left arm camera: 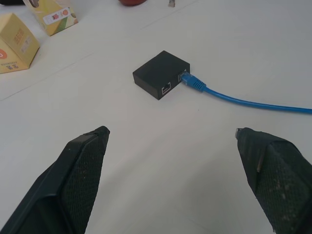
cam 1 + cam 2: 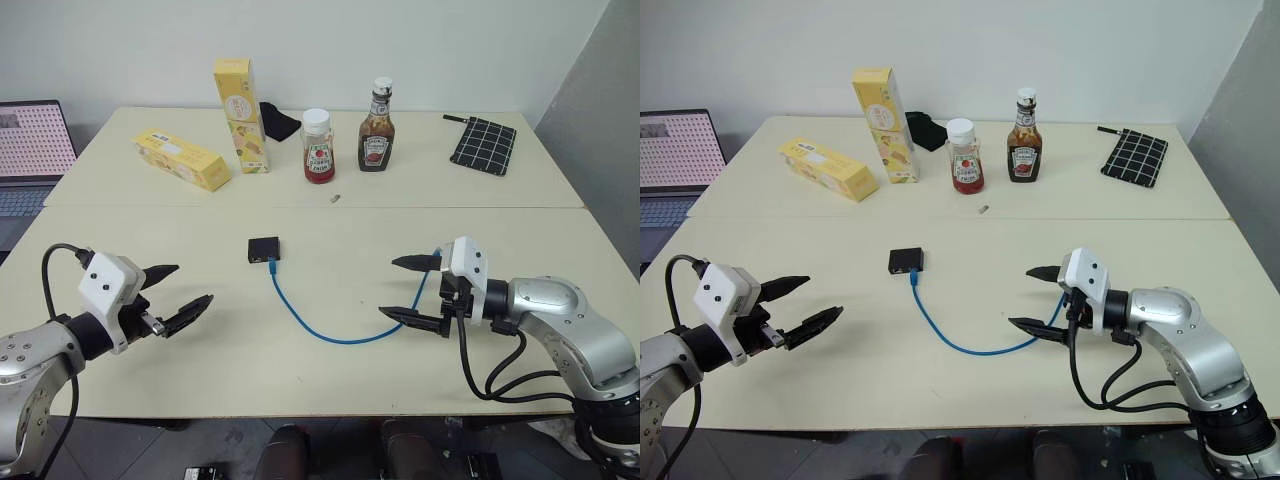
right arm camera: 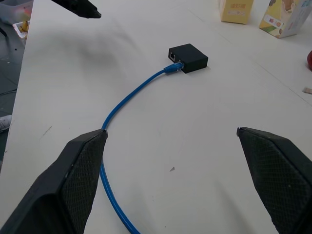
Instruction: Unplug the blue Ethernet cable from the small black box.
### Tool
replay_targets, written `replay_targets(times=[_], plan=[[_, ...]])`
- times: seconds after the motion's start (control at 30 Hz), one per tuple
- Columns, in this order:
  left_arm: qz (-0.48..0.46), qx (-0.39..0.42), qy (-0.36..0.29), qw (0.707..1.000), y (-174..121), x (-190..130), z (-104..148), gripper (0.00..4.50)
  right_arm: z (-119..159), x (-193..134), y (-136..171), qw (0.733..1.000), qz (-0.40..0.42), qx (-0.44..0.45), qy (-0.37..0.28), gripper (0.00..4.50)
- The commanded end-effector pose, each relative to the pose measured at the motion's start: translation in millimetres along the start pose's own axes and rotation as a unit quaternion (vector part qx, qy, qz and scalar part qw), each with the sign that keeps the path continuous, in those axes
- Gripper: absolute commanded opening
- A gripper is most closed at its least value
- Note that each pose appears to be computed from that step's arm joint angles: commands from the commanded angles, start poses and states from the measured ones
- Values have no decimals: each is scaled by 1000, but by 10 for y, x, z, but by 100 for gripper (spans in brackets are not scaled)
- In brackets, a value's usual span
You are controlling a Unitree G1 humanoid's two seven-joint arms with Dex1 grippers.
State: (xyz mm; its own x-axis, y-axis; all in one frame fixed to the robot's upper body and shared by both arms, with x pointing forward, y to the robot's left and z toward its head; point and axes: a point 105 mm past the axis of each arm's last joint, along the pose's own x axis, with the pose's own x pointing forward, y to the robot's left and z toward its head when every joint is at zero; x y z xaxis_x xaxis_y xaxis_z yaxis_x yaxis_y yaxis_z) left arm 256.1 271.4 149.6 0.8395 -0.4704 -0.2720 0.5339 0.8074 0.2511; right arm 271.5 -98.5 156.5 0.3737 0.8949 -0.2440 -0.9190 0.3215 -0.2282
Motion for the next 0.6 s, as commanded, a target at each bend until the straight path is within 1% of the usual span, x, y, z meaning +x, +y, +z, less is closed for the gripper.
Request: replay_targets(times=[0.03,0.17,0.27,0.43,0.6], plan=[[-9,16,-12,1000,-44,-15,100,442,38,12,18,1000,9,-18,1,450],[-9,11,-6,1000,-37,-22,79,442,-28,84,44,1000,15,-24,12,450],[-23,9,-9,1000,-58,-61,73,442,-105,216,87,999,24,-26,18,450],[-34,7,-21,999,-24,-113,95,442,-235,557,173,999,39,-22,12,450],[-39,7,-22,999,-20,-90,92,442,-345,907,268,998,61,-17,14,450]])
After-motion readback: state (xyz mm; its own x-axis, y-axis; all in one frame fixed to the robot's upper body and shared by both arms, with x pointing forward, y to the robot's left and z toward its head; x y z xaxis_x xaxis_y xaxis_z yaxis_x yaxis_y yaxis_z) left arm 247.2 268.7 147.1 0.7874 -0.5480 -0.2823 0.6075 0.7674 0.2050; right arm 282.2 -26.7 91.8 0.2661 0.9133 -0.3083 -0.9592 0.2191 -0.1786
